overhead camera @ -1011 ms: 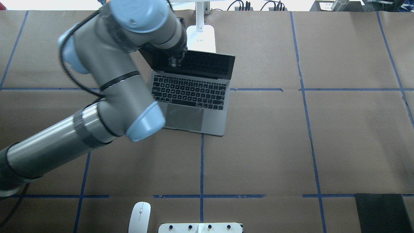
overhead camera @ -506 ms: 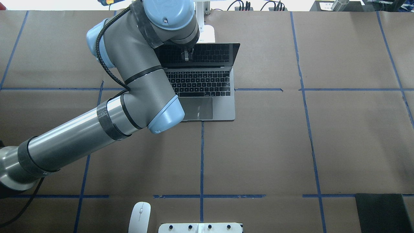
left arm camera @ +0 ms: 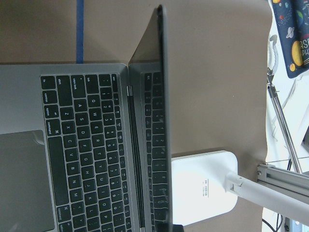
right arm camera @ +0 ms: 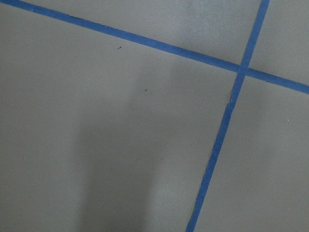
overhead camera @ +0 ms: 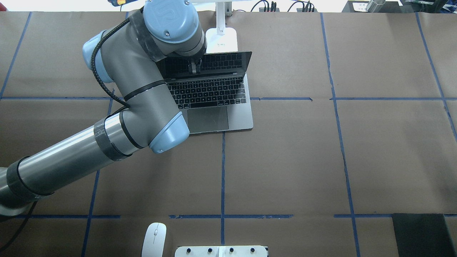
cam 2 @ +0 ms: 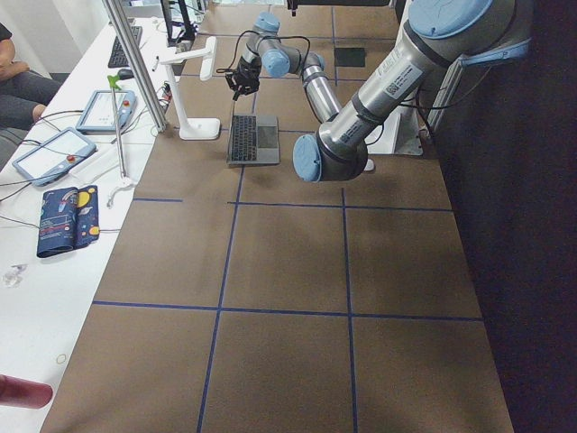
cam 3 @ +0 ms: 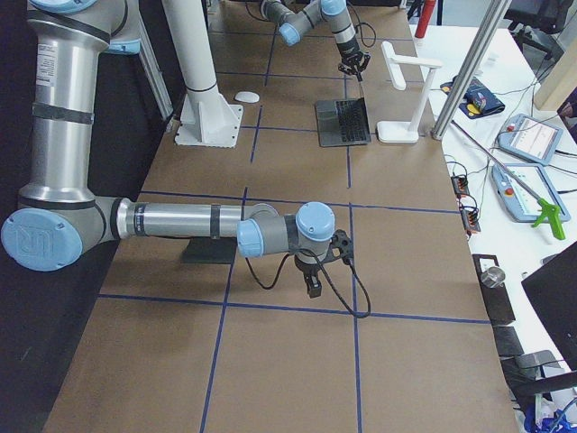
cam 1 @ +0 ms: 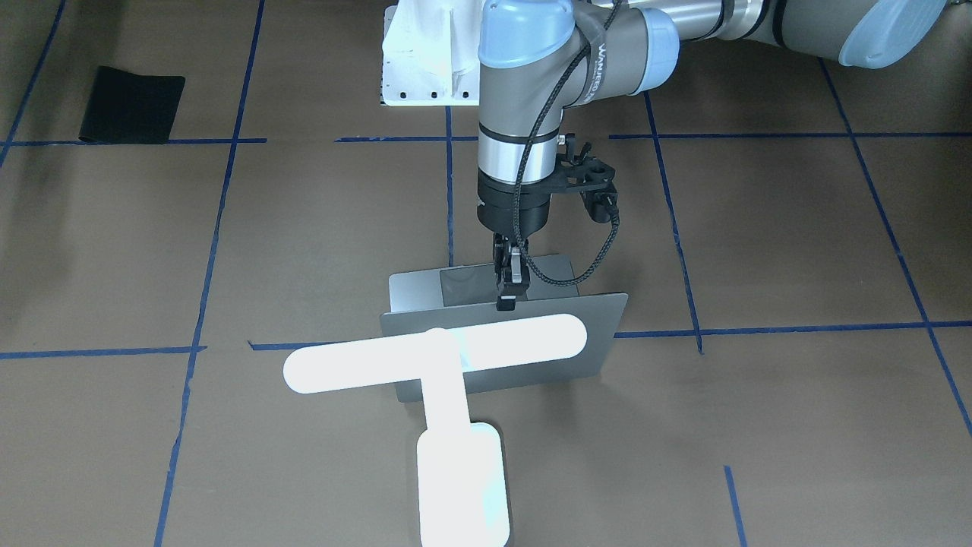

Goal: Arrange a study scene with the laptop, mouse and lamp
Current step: 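Slide the open laptop with the left gripper to just before the lamp, then hold the laptop lid with the left gripper while the right arm reaches out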

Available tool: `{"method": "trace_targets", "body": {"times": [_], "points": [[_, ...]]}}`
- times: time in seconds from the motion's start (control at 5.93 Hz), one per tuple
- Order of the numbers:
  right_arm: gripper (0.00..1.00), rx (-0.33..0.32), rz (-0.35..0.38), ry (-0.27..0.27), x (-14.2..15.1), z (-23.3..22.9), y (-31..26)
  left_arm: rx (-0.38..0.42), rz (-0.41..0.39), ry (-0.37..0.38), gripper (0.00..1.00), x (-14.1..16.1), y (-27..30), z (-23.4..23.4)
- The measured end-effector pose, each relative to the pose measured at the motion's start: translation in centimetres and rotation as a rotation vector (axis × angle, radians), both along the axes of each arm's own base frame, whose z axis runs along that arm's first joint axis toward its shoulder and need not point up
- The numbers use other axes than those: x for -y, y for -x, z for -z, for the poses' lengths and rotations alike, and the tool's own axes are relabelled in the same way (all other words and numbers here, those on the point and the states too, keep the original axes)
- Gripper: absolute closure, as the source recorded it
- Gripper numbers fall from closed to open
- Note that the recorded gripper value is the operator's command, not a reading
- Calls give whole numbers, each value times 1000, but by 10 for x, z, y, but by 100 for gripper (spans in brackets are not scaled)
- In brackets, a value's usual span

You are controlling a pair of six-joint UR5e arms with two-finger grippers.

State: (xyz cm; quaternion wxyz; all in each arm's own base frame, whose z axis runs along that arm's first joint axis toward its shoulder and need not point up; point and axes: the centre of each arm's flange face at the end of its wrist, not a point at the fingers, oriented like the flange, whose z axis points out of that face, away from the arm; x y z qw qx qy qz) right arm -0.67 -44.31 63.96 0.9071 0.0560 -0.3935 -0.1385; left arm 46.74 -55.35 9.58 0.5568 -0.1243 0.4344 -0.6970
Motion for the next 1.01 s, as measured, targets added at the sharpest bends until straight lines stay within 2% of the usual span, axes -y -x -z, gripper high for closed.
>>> {"method": "trace_targets", "body": {"times": [0.17,0.34,0.51,0.67,0.84,1.01], "points": [[0,1,0,0,0,0,0,-8,-5,-13,23,-3,3,3],[0,2,1,-6,2,3,1,-15,-17,-36,22,-8,8,10],[0,5,5,-15,6,8,4,-20,-40,-77,15,-17,18,17],[0,17,2,-22,9,15,13,-24,-72,-133,13,-36,37,15],[0,43,-37,-10,10,24,29,-17,-135,-203,7,-68,56,1],[2,83,-109,30,2,33,55,3,-213,-273,7,-101,71,-16]]}}
